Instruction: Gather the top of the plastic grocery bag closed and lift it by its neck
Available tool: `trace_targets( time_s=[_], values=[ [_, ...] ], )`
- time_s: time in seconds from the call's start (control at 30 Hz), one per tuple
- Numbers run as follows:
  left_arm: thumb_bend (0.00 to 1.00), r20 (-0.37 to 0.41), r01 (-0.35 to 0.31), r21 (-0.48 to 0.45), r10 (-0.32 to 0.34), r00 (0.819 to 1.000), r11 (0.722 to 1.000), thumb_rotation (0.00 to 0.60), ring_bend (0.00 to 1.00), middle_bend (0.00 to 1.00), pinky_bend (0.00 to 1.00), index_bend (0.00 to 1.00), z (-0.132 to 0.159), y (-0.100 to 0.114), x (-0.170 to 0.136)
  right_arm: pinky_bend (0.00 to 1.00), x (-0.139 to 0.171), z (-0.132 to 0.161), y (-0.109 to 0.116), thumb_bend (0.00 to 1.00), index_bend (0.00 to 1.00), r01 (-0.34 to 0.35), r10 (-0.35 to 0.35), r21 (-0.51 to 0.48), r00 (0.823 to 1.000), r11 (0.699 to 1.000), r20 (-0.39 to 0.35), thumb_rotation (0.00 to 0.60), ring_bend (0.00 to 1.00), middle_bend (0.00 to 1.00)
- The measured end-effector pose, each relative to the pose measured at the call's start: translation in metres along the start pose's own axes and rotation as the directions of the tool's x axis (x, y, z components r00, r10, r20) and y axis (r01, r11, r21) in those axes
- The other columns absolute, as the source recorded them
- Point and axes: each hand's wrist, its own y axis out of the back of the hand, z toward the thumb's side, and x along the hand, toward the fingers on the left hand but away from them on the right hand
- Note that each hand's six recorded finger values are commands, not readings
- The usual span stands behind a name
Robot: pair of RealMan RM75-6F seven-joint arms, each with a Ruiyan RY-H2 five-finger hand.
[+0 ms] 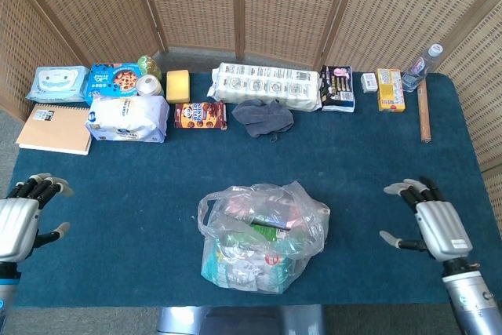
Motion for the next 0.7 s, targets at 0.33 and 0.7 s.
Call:
trace_targets(
  time_s=[0.33,0.7],
  values=[
    [0.01,0.011,0.006,-0.009,-0.006,1.000,1.000,0.600,0.23,0.34,0.26,0.40,0.004,0.000,0.006,0.00,-0.022,0.031,-0.022,0.14,0.27,-0.213,0.200,-0.155,0.975,0.965,-0.095,0.315,0.04,0.17],
    [0.01,0.004,0.017,-0.001,-0.017,1.000,1.000,0.600,0.23,0.34,0.26,0.40,0.001,-0.003,0.009,0.00,-0.044,0.062,-0.044,0.13,0.26,-0.390,0.357,-0.195,0.916,0.900,-0.186,0.288,0.03,0.17]
  ],
)
